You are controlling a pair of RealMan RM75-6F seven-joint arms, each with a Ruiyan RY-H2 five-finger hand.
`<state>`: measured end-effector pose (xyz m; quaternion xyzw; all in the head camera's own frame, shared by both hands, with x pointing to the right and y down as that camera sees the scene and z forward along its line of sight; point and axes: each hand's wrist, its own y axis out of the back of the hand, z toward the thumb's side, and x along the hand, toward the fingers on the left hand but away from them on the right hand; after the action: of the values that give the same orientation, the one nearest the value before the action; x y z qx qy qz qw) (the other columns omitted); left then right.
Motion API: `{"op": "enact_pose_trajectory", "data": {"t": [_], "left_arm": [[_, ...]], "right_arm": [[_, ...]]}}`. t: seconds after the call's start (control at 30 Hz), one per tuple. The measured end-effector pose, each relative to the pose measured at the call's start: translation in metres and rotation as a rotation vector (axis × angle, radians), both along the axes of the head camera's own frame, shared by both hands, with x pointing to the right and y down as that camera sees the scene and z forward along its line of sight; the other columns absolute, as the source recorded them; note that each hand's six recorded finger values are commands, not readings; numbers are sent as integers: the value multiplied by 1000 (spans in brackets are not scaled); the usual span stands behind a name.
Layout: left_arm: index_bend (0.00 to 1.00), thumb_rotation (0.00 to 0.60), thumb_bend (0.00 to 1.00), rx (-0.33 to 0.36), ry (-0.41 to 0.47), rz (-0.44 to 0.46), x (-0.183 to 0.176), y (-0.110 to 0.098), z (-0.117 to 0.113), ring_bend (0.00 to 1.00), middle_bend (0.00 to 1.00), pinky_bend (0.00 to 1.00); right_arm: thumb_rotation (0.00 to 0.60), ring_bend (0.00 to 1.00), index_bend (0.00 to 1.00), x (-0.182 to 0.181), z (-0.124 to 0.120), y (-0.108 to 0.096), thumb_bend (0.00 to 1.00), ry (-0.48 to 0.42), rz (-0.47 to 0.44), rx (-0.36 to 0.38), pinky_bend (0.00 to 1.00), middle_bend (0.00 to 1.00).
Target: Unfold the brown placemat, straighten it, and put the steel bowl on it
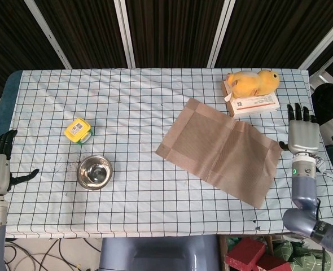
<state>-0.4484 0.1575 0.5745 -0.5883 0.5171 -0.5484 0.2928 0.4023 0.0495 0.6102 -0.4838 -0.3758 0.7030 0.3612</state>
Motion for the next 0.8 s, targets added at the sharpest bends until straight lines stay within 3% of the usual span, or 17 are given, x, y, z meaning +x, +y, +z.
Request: {"op": "enact_pose_trajectory", "data": {"t": [0.2,0.47,0.63,0.8], "left_arm": [[39,600,8,-11,-9,20,5,-1,1,12,40,79],[39,600,8,-35,-43,79,17,-6,0,12,41,79],[39,600,8,-49,-67,143,32,-17,-2,12,41,79],[44,600,8,-55,-73,244,61,-35,-2,12,43,79]], "right_arm": [[600,1,0,16,-22,34,64,-76,24,70,161,0],[600,0,0,42,-57,93,53,-165,82,173,161,0],[600,0,0,49,-73,129,44,-202,81,180,161,0],[600,0,0,46,-81,150,37,-258,40,175,161,0]]}}
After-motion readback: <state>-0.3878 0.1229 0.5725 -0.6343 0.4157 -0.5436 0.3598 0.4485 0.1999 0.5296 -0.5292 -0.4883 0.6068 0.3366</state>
